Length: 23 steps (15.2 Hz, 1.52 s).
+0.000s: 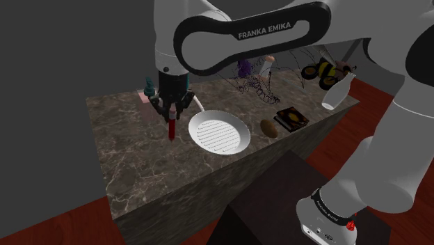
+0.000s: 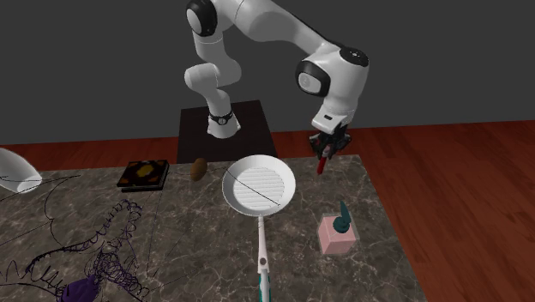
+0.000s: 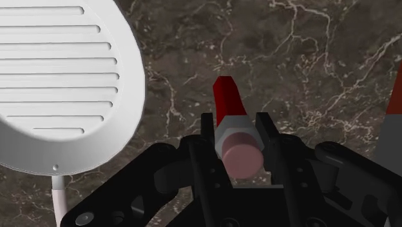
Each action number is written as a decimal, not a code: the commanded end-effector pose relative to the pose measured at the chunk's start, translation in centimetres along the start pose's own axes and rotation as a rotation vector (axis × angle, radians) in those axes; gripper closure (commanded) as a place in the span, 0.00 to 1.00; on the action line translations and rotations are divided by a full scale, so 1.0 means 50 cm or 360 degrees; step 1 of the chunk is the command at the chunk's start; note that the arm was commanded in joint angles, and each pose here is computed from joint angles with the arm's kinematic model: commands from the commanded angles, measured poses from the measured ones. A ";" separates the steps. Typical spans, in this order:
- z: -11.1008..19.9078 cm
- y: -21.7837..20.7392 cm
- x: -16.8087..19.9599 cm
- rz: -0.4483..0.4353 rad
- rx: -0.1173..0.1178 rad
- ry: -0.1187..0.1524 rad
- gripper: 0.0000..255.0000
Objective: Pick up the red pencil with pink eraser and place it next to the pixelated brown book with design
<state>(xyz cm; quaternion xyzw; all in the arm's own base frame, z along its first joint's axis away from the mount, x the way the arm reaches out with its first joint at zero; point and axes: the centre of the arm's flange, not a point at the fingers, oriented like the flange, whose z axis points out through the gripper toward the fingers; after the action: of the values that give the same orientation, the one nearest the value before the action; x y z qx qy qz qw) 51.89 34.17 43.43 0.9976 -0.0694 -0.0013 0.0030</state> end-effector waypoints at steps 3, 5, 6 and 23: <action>-0.043 -0.001 0.000 0.0000 0.0000 -0.0001 1.00; -0.065 -0.001 -0.001 0.0000 0.0000 -0.0001 1.00; -0.075 -0.001 -0.001 0.0000 0.0000 -0.0001 1.00; -0.255 0.001 -0.001 0.0000 0.0000 -0.0001 1.00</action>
<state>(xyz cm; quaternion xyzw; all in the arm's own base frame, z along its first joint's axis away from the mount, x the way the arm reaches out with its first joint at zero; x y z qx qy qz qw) 51.88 34.31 55.72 0.9976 -0.0693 -0.0013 0.0029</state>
